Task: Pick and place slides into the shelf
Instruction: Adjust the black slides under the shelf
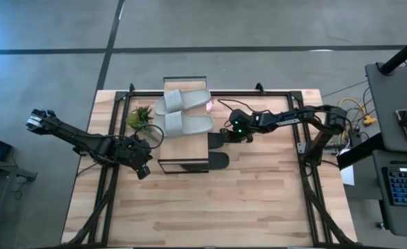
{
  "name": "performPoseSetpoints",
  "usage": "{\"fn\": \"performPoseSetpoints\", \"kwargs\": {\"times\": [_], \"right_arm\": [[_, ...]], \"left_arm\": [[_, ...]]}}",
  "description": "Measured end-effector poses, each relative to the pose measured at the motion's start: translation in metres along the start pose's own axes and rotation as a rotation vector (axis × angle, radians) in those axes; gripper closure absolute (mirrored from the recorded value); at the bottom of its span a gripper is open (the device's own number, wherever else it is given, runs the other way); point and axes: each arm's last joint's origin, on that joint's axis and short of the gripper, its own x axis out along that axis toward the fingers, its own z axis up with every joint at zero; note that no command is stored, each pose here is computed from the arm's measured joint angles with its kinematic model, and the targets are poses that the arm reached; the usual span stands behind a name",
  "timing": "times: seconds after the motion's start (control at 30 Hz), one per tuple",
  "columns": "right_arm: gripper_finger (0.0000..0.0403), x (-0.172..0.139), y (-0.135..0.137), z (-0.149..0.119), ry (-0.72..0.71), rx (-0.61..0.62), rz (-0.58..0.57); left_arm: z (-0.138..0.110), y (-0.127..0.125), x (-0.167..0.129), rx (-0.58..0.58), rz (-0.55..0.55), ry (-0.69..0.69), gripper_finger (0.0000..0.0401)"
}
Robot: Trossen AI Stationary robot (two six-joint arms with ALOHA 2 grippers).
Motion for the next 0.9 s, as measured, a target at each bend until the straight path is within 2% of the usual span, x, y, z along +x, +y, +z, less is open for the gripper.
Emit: {"fn": "performPoseSetpoints", "kwargs": {"times": [0.63,0.77,0.9], "right_arm": [[0.0394,0.031,0.039,0.016,0.011,-0.088,0.038],[0.0394,0.030,0.038,0.016,0.008,-0.083,0.033],[0.0394,0.024,0.031,0.011,0.036,-0.071,-0.026]], "left_arm": [[0.000,0.000,0.000,-0.007,0.000,0.001,0.0401],[0.000,0.000,0.000,-0.007,-0.001,0.001,0.0401],[0.000,0.000,0.000,-0.007,0.000,0.001,0.0401]]}}
